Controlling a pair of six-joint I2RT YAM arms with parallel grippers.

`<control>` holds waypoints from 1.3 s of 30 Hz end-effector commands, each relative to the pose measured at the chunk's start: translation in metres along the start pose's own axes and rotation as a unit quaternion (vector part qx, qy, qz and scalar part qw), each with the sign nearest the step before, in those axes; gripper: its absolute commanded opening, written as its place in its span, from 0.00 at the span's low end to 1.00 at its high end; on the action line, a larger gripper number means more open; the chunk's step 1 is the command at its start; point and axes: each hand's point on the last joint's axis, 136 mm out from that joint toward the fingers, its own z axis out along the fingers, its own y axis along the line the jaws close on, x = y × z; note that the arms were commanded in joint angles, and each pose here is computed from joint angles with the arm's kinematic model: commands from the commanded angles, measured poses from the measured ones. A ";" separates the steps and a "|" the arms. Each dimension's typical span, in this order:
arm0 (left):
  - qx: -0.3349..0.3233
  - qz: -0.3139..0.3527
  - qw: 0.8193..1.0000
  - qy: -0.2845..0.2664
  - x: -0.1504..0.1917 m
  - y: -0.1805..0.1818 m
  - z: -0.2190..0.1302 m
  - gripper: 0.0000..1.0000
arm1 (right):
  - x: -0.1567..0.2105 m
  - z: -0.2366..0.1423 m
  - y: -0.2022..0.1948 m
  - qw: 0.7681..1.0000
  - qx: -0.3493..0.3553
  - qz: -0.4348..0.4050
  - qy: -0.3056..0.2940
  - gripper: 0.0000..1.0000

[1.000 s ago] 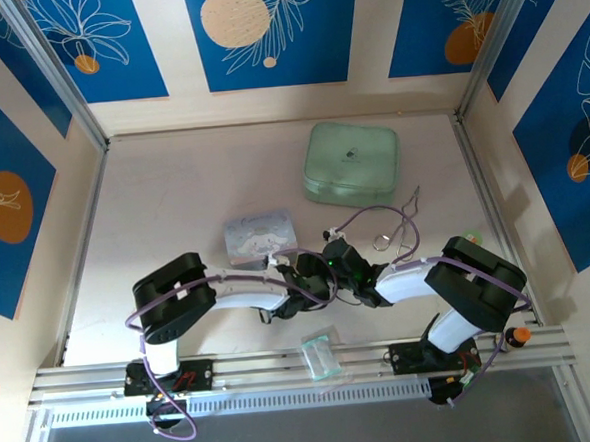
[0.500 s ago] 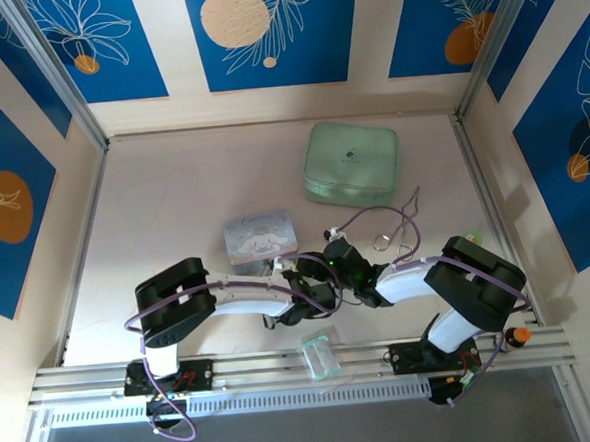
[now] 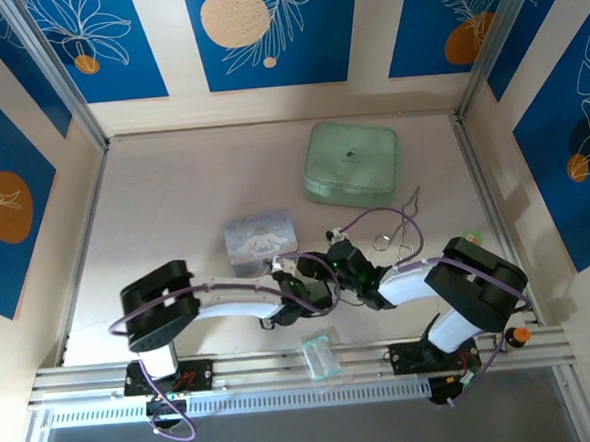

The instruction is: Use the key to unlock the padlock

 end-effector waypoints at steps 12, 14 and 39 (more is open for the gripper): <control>0.207 -0.153 0.964 -0.062 -0.056 0.051 -0.038 0.99 | 0.021 -0.026 -0.022 0.996 0.054 -0.057 0.046 0.90; 0.218 -0.176 0.958 -0.059 -0.058 0.062 -0.035 0.99 | 0.023 -0.026 -0.012 0.994 0.061 -0.075 0.053 0.99; 0.260 -0.304 0.915 -0.052 -0.061 0.113 0.004 0.99 | 0.089 0.034 0.088 0.943 0.047 -0.301 0.135 0.78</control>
